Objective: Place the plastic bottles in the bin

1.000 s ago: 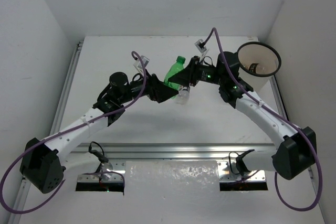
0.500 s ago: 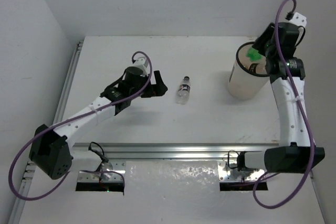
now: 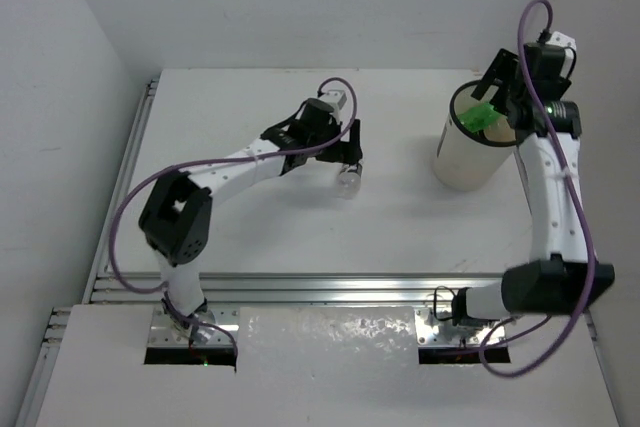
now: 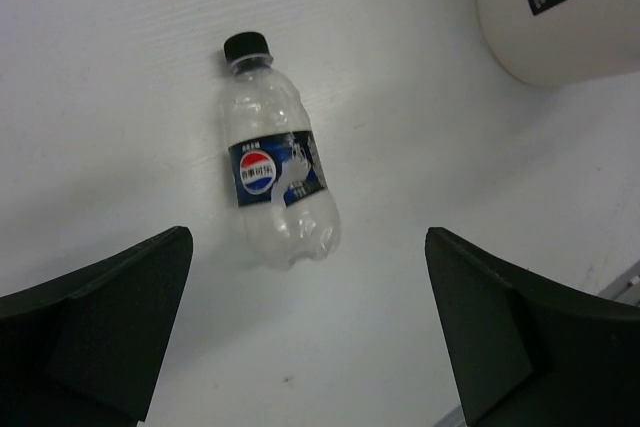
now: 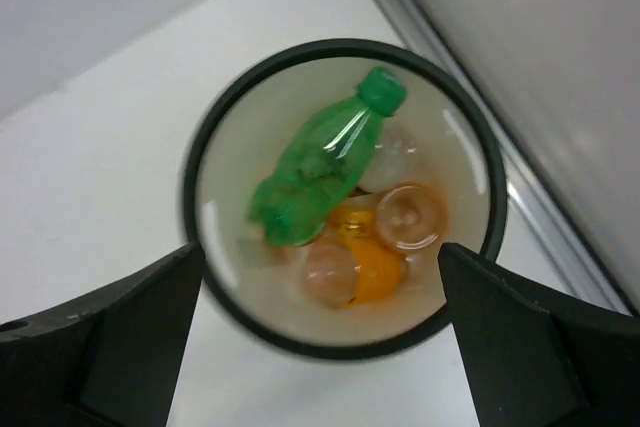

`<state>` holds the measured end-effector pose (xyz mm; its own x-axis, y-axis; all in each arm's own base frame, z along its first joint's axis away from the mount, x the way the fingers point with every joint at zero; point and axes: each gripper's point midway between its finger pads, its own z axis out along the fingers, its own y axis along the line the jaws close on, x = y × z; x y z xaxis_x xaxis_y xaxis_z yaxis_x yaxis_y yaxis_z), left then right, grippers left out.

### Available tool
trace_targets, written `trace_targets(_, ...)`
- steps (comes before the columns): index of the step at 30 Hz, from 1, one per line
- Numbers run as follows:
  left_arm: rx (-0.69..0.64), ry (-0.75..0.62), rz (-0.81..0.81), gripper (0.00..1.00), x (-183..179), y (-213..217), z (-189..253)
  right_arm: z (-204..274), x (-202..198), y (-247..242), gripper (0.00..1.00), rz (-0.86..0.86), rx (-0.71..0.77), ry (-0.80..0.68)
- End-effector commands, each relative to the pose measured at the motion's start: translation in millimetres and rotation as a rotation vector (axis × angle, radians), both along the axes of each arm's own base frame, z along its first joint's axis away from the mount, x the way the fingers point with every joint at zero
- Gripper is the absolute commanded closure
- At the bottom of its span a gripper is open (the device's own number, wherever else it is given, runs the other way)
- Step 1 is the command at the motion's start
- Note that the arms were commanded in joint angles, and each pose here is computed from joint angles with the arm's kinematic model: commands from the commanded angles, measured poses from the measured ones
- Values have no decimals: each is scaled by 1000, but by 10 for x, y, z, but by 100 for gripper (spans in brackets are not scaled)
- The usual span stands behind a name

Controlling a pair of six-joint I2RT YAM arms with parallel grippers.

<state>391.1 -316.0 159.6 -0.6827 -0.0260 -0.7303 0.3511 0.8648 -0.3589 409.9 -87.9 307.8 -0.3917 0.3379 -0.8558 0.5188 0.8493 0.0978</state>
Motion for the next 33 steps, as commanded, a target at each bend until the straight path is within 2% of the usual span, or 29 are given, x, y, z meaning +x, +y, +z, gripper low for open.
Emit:
trace_targets(1, 73, 33, -35, 1, 122, -170, -257, 309, -250, 458, 1, 183, 111, -164)
trace_targets(3, 91, 81, -62, 4, 174, -296, -465, 383, -371, 681, 1, 274, 158, -218)
trace_targets(6, 128, 151, -63, 8, 202, -381, -771, 158, -478, 945, 1, 377, 224, -180)
trace_targets(10, 218, 247, -39, 17, 63, -364, -1197, 34, -564, 1131, 1, 448, 248, -159)
trace_targets(12, 266, 277, -13, 34, 5, -302, -1360, 29, -599, 1220, 1, 483, 257, -170)
trace_targets(13, 266, 285, -29, 70, -56, -345, -1387, -58, -621, 1261, 1, 496, 271, -157)
trace_targets(14, 281, 275, -13, 89, -86, -300, -1363, -61, -624, 1358, 1, 547, 296, -170)
trace_targets(15, 285, 254, 0, 100, -122, -310, -1316, -174, -652, 1429, 1, 579, 324, -158)
trace_targets(17, 244, 185, 4, 100, -231, -247, -981, -149, -655, 1637, 1, 704, 365, -211)
trace_targets(18, 166, 110, -13, 100, -210, -350, -766, -261, -801, 1887, 1, 836, 461, -194)
trace_targets(19, 156, 106, -41, 100, -394, -236, -829, -266, -875, 2017, 1, 914, 510, -204)
trace_targets(20, 8, 18, -126, 100, -532, -354, -280, -145, -889, 2144, 1, 1012, 529, -285)
trace_targets(21, -60, -27, -184, 100, -641, -376, -118, -302, -1110, 2340, 1, 1141, 635, -267)
trace_targets(22, -180, -177, -260, 100, -655, -500, 293, -241, -1209, 2432, 1, 1173, 710, -290)
trace_targets(23, -261, -208, -372, 100, -980, -468, 449, -131, -1255, 2550, 1, 1254, 692, -370)
trace_targets(25, -357, -280, -472, 100, -1202, -476, 652, -192, -1440, 2801, 1, 1349, 736, -355)
trace_targets(28, -480, -280, -655, 100, -1556, -562, 941, -154, -1498, 3033, 1, 1415, 695, -378)
trace_targets(33, -591, -291, -752, 100, -1769, -607, 1230, -138, -1341, 3034, 2, 1311, 698, -390)
